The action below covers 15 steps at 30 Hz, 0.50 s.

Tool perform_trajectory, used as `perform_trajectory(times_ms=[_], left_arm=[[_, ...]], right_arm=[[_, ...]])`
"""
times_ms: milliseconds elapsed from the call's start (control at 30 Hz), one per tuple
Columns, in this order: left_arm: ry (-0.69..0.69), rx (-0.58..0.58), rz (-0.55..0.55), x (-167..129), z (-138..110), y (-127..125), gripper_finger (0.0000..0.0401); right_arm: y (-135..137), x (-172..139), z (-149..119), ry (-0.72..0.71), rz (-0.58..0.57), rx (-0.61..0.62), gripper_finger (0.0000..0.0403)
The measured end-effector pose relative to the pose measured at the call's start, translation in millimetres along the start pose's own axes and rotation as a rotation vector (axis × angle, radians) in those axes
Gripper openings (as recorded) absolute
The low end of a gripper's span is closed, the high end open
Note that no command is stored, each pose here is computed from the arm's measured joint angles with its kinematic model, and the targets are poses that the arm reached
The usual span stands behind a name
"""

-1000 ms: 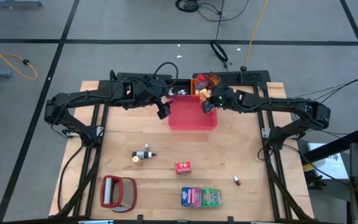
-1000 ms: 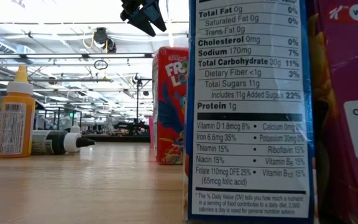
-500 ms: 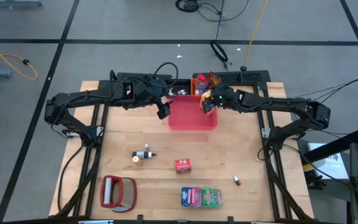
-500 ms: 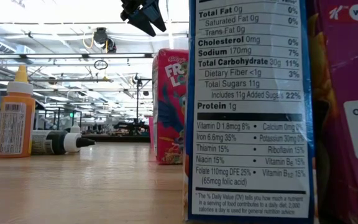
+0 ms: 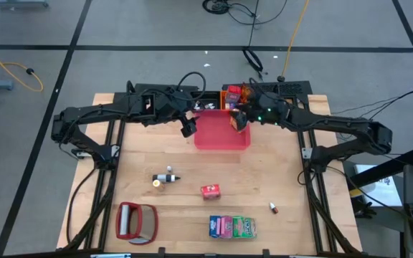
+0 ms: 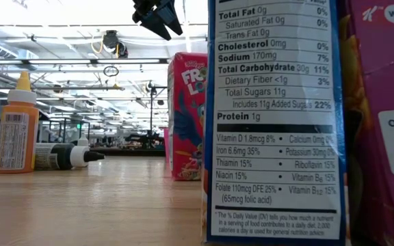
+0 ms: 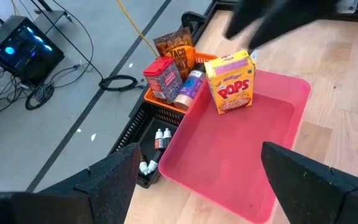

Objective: Pick & Place Kitchen Items
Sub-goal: Put the red cereal box into the pink bin

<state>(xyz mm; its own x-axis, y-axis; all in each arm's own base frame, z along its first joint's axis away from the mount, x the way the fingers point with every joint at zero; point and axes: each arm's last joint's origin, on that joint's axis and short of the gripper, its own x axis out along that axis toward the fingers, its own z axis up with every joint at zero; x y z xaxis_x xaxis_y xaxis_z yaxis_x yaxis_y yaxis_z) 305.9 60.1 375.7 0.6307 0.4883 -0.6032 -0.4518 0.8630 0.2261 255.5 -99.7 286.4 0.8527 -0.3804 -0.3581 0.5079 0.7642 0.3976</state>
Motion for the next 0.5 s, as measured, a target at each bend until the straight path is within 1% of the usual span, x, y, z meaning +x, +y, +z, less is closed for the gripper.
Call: perform_trajectory(times_ms=[67,167,367,500], left_arm=[[0.000,0.000,0.000,0,0,0,0.0335],[0.000,0.000,0.001,0,0,0,0.0335],[0.000,0.004,0.003,1,0,1,0.0335],[0.000,0.006,0.003,1,0,1,0.0335]], right_arm=[[12,-4,1,0.002,0.127,-0.015,0.0208],[28,-8,-2,0.017,0.267,-0.035,0.0208],[57,-15,-12,0.050,0.456,-0.089,0.0208],[76,-21,-24,0.079,0.535,-0.150,0.0208]])
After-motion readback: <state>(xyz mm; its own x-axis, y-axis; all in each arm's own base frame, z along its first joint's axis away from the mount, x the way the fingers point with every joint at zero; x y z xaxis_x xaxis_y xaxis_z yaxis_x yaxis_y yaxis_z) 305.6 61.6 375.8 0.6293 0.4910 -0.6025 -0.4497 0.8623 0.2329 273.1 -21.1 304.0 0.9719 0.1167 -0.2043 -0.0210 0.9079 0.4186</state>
